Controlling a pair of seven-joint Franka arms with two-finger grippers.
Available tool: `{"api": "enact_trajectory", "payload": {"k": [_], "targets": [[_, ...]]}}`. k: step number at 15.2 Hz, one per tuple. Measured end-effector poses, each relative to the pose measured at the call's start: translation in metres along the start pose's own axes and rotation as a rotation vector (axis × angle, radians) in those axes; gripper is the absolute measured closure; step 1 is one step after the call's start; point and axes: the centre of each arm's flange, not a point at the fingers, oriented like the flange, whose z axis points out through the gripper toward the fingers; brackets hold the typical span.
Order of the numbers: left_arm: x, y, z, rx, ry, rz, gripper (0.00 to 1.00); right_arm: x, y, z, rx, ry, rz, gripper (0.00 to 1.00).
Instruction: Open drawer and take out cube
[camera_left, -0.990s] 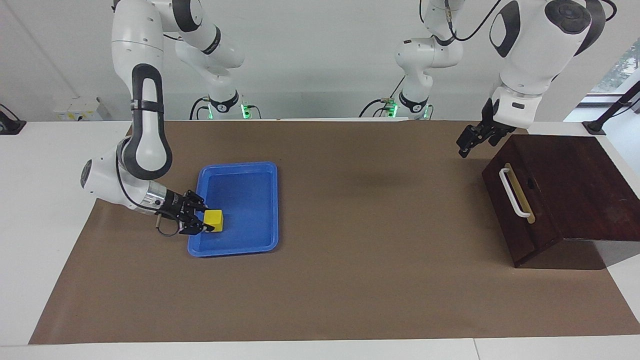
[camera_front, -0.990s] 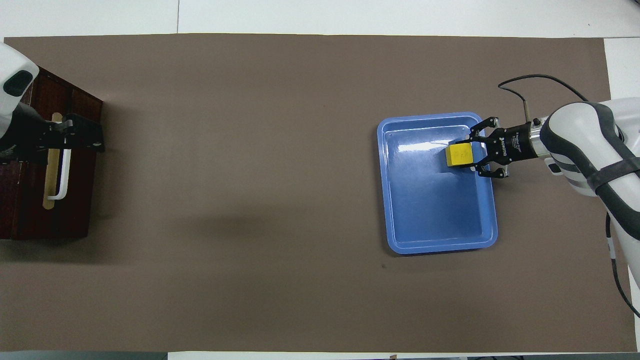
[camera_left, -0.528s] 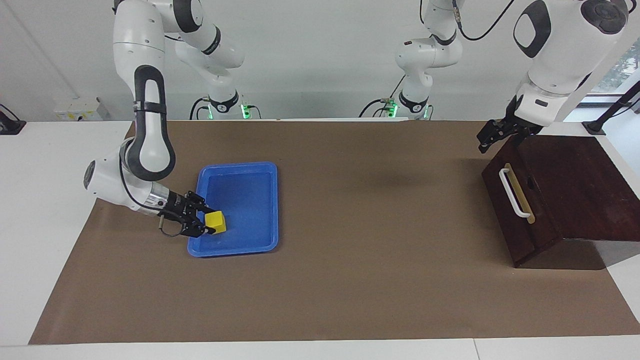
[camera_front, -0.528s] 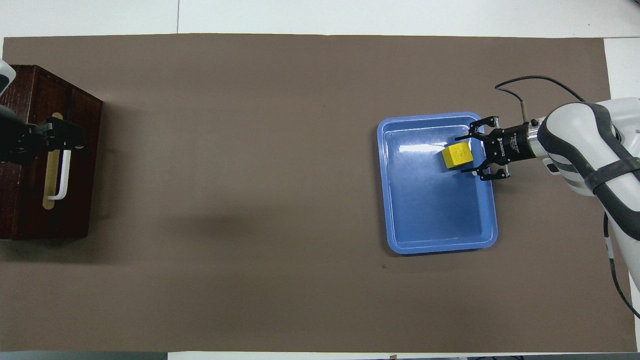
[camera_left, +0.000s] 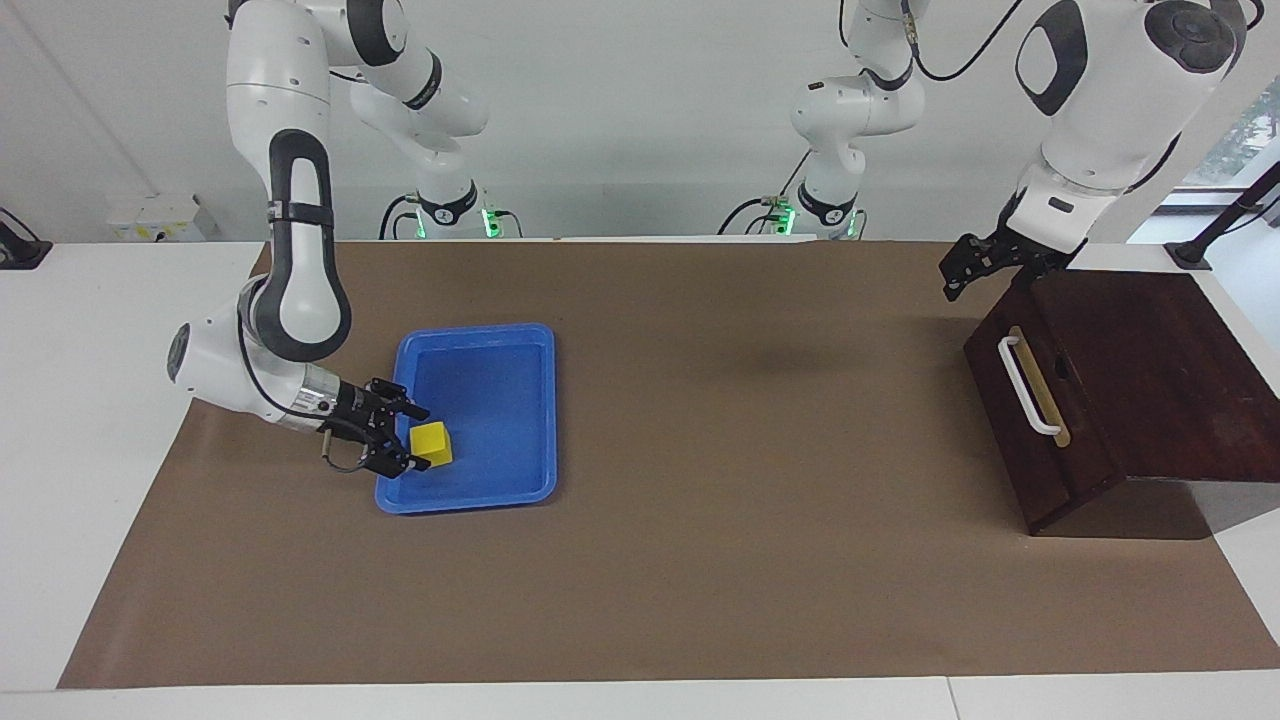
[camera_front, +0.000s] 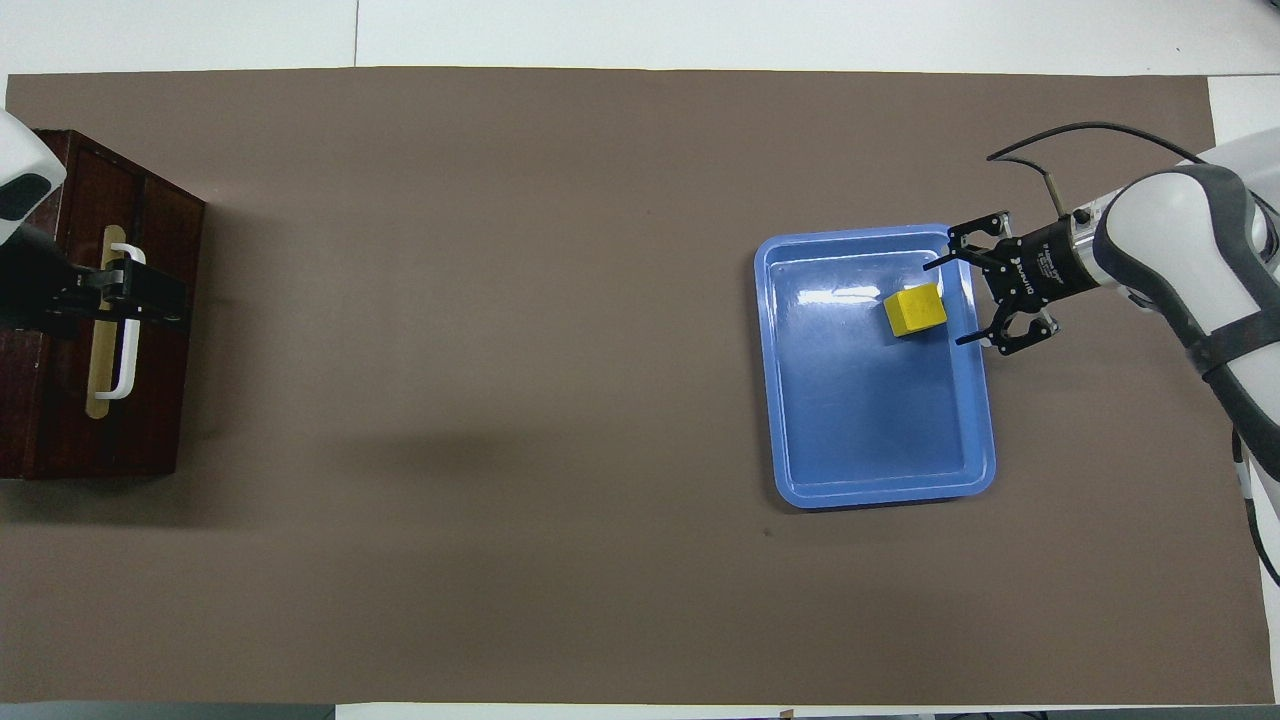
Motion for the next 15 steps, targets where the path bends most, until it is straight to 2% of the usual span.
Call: {"api": "enact_trajectory", "payload": {"k": [2,5,9,11,15], "targets": [[-0.001,0.003,0.0,0.0,0.0,0.01,0.0,-0.022,-0.006,-0.025,-0.067,0.057,-0.129,0.0],[-0.002,0.007,-0.001,0.0,0.0,0.048,0.0,-0.063,-0.003,-0.067,-0.173,0.152,-0.428,0.0],[-0.003,0.01,-0.001,0.0,-0.004,0.097,0.0,-0.111,0.013,-0.114,-0.289,0.227,-0.787,0.0],[-0.003,0.01,-0.001,0.0,-0.004,0.102,0.0,-0.125,0.021,-0.134,-0.313,0.249,-0.88,0.0],[-0.003,0.01,-0.001,0.0,-0.004,0.105,0.0,-0.167,0.047,-0.173,-0.34,0.26,-0.975,0.0]]}}
